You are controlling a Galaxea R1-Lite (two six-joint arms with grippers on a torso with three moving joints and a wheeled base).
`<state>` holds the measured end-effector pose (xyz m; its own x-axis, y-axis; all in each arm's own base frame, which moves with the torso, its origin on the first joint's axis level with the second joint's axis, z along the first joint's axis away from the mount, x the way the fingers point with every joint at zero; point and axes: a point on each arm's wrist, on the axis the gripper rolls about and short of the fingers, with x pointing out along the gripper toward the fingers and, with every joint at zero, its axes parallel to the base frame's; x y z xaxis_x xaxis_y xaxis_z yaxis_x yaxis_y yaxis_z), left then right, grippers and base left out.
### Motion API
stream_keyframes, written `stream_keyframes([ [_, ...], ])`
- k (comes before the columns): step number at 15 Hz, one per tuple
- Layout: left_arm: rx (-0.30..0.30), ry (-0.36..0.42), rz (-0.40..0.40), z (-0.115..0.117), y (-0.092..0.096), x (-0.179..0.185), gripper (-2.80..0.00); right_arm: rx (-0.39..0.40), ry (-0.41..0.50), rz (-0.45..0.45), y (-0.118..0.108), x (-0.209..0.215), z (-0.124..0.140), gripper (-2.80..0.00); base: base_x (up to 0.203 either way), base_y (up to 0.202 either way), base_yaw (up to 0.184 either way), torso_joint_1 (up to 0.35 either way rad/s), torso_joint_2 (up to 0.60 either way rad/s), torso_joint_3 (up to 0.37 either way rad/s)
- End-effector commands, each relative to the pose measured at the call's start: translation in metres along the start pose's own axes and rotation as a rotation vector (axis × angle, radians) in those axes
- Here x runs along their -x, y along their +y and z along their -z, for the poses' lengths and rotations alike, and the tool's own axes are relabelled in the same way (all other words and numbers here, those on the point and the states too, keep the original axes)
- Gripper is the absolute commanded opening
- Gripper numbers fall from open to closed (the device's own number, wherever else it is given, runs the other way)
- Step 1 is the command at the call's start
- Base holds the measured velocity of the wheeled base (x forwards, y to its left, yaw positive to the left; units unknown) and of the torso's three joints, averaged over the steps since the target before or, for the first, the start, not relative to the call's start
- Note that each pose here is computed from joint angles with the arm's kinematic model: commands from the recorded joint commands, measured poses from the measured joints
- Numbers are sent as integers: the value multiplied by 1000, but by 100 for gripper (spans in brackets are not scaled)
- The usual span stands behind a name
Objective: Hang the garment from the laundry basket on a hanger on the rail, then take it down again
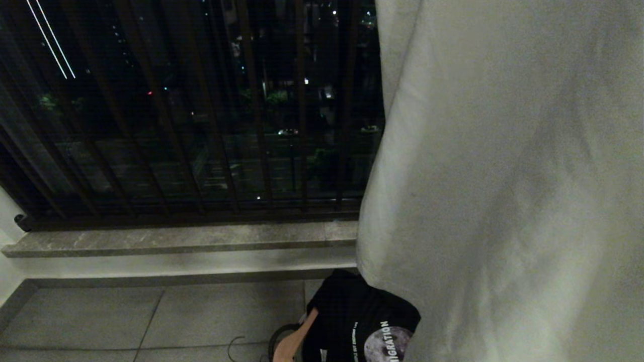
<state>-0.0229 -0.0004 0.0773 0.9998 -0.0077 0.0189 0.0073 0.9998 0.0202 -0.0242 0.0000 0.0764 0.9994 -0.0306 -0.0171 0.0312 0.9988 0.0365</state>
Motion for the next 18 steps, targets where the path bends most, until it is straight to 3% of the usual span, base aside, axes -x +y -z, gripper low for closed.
stream_keyframes([
  [1,0,2,0,1,0,0,-280,0,4,0,0,0,0,-280,0,0,0,59,166,186],
  [18,0,2,0,1,0,0,-280,0,3,0,0,0,0,-280,0,0,0,5,12,13],
])
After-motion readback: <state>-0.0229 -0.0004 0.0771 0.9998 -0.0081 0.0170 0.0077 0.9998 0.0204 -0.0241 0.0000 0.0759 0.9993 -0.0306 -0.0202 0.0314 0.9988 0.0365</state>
